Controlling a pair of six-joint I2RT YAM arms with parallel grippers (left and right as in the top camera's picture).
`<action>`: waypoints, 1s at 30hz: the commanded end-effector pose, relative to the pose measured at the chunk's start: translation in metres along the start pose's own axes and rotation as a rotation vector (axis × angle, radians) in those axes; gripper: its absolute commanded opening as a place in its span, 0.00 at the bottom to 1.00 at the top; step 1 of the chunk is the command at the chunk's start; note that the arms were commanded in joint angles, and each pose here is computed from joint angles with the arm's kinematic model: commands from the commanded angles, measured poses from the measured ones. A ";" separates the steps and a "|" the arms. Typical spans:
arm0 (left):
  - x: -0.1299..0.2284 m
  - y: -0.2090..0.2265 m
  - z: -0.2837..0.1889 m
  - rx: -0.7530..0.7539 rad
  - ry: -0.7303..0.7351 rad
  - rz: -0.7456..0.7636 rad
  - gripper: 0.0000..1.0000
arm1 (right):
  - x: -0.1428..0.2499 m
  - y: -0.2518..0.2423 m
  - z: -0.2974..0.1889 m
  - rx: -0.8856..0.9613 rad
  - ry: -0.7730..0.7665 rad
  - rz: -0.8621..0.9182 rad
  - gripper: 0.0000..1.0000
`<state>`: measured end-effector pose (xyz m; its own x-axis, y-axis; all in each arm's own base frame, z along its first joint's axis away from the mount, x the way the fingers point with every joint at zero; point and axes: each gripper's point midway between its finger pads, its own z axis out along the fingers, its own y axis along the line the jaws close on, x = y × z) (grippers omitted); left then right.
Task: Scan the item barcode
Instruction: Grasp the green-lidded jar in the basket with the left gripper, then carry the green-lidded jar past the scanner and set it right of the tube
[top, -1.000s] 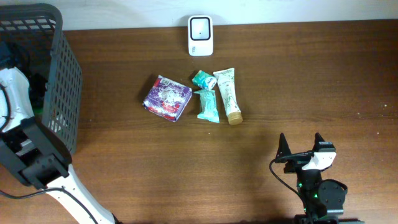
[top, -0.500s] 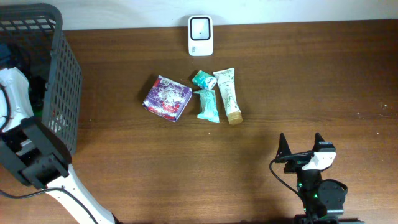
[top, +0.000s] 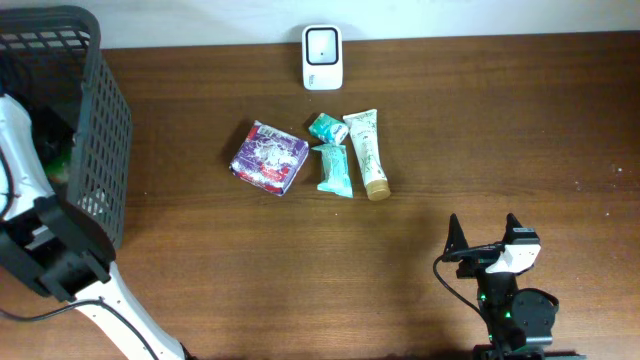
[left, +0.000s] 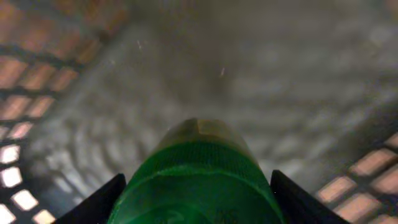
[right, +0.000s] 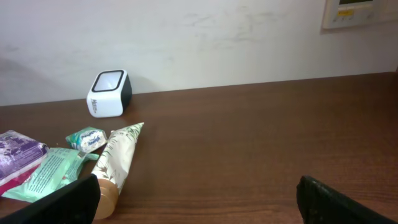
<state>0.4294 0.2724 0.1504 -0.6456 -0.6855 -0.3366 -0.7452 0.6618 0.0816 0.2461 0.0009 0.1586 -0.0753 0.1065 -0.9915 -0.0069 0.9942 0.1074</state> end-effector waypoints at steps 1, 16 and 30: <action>-0.037 -0.011 -0.065 0.135 -0.152 -0.056 0.47 | 0.003 0.000 0.000 0.001 0.005 0.004 0.99; -0.028 -0.059 -0.301 0.787 -0.471 0.030 0.48 | 0.003 0.000 0.000 0.000 0.005 0.004 0.99; 0.138 -0.248 -0.356 0.999 -0.278 0.488 0.46 | 0.003 0.000 0.000 0.001 0.005 0.004 0.99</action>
<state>0.4661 -0.0424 0.4307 -0.6396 -0.3579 -0.6803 0.0851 0.8466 -0.5254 0.2461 0.0009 0.1586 -0.0753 0.1065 -0.9915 -0.0069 0.9942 0.1074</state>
